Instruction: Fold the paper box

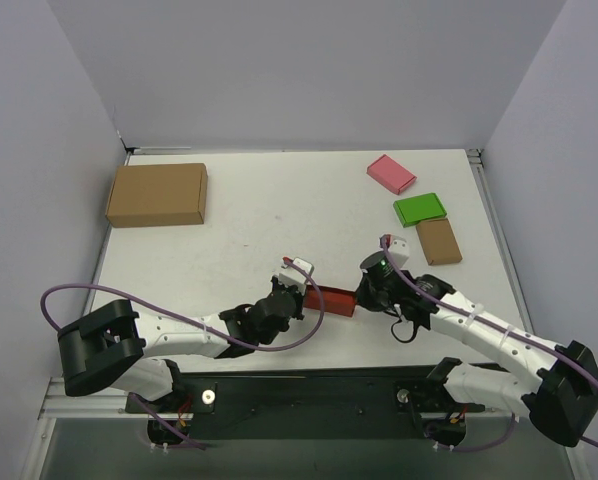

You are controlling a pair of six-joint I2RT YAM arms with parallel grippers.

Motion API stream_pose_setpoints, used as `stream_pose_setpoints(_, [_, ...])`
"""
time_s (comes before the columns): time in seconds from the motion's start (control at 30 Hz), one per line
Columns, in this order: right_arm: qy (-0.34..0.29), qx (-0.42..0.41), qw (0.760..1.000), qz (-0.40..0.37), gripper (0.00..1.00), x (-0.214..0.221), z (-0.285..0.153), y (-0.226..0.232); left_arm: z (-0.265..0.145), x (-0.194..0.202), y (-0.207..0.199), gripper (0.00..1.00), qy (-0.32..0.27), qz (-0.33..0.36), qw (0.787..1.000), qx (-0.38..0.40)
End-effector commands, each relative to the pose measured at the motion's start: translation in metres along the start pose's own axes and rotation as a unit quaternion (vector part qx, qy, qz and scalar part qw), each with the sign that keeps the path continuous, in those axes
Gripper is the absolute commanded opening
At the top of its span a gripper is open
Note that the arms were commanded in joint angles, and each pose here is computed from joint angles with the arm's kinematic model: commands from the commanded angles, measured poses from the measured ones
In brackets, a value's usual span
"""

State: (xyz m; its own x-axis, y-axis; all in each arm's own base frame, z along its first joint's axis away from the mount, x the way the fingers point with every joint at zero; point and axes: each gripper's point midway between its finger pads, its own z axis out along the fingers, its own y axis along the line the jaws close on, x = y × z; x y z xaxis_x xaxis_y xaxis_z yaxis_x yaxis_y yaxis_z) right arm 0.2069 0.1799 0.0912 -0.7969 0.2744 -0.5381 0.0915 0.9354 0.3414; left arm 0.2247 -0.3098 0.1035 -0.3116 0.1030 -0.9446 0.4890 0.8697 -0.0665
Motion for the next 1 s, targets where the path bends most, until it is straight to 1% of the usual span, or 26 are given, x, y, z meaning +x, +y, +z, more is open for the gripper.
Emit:
stream_pose_setpoints(0.0, [0.023,0.017,0.999,-0.043,0.00,0.022,0.000,-0.010,-0.021,0.086,0.010,0.00,0.148,0.080,0.986,0.017])
stream_pose_setpoints(0.07, [0.023,0.030,0.997,-0.072,0.00,0.027,-0.002,-0.012,-0.021,0.086,0.010,0.00,0.149,0.079,0.986,0.017])
stream_pose_setpoints(0.1, [0.018,0.052,0.995,-0.087,0.00,0.026,-0.002,-0.020,-0.021,0.085,0.010,0.00,0.148,0.078,0.986,0.018])
stream_pose_setpoints(0.27, [0.025,0.086,0.986,-0.142,0.00,0.039,-0.001,-0.025,-0.021,0.085,0.009,0.00,0.148,0.076,0.986,0.018])
stream_pose_setpoints(0.4, [0.030,0.108,0.981,-0.156,0.00,0.045,0.002,-0.032,-0.022,0.086,0.010,0.00,0.149,0.082,0.985,0.019])
stream_pose_setpoints(0.5, [0.024,0.100,0.983,-0.155,0.00,0.039,-0.001,-0.026,-0.022,0.088,0.010,0.00,0.150,0.095,0.984,0.027])
stream_pose_setpoints(0.53, [0.021,0.092,0.983,-0.158,0.02,0.035,-0.004,-0.023,-0.022,0.088,0.010,0.00,0.150,0.098,0.983,0.028])
stream_pose_setpoints(0.6, [0.025,0.069,0.986,-0.149,0.15,0.031,-0.009,-0.010,-0.022,0.089,0.012,0.00,0.151,0.109,0.982,0.028])
stream_pose_setpoints(0.63, [0.027,0.061,0.988,-0.141,0.28,0.028,-0.012,-0.007,-0.022,0.088,0.012,0.00,0.151,0.111,0.982,0.028])
stream_pose_setpoints(0.73, [0.026,0.032,0.993,-0.109,0.49,0.021,-0.020,0.009,-0.022,0.087,0.014,0.00,0.152,0.122,0.981,0.024])
stream_pose_setpoints(0.87, [-0.001,0.000,0.998,-0.059,0.55,0.004,-0.029,0.025,-0.023,0.087,0.017,0.00,0.153,0.124,0.980,0.020])
stream_pose_setpoints(0.9, [-0.006,-0.014,0.999,-0.047,0.59,0.001,-0.032,0.029,-0.023,0.087,0.016,0.00,0.153,0.124,0.980,0.021])
stream_pose_setpoints(0.97, [-0.009,-0.020,1.000,-0.020,0.63,-0.003,-0.028,0.026,-0.023,0.085,0.015,0.00,0.150,0.121,0.981,0.023])
